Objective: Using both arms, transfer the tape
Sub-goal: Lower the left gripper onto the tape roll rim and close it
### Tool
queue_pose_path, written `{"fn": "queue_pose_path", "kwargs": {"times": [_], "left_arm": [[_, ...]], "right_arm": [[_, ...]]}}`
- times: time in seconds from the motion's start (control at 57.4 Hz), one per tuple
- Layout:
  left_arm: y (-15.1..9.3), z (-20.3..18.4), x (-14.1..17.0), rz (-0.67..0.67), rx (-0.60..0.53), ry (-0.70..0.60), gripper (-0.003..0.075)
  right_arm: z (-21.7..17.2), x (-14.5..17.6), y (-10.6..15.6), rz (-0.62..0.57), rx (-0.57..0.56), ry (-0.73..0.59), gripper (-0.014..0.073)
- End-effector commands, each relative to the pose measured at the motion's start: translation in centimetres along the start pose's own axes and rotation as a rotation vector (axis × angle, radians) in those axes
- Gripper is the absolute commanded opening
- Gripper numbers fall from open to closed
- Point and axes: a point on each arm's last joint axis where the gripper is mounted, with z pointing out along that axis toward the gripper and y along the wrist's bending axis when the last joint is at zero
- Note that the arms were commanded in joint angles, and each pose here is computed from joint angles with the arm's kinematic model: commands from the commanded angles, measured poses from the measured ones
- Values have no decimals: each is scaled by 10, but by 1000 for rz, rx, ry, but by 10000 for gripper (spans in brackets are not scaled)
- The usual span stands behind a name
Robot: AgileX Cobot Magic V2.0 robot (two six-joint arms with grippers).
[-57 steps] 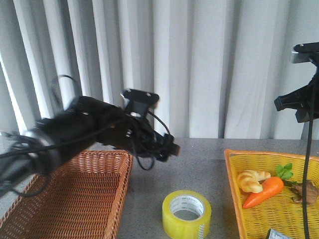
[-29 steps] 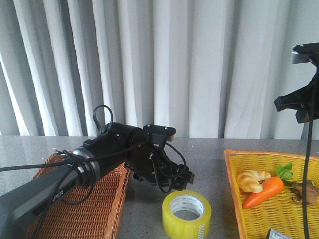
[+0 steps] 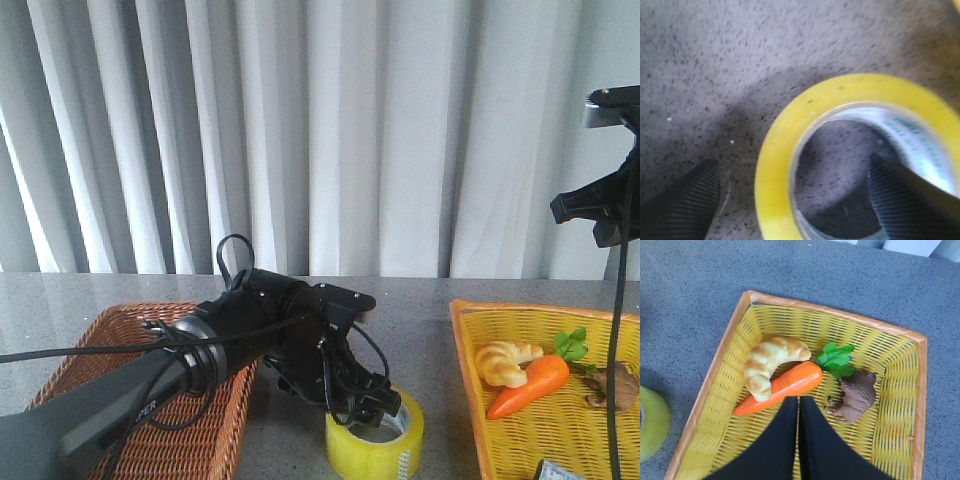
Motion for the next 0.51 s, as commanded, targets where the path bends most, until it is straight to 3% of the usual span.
{"fn": "queue_pose_path", "kwargs": {"times": [0.0, 0.122, 0.366, 0.453, 0.488], "left_arm": [[-6, -34, -15, -1, 18, -102, 540], [-6, -33, -14, -2, 17, -91, 453], [-8, -44, -22, 1, 22, -135, 94], [-9, -54, -29, 4, 26, -166, -2], [-10, -58, -31, 6, 28, -179, -8]], "right_arm": [[-30, -6, -4, 3, 23, -115, -7], [-30, -6, -4, 3, 23, -115, -7], [-30, -6, -4, 3, 23, -115, -7], [-30, -6, -4, 3, 23, -115, -7], [-30, -6, -4, 3, 23, -115, -7]]}}
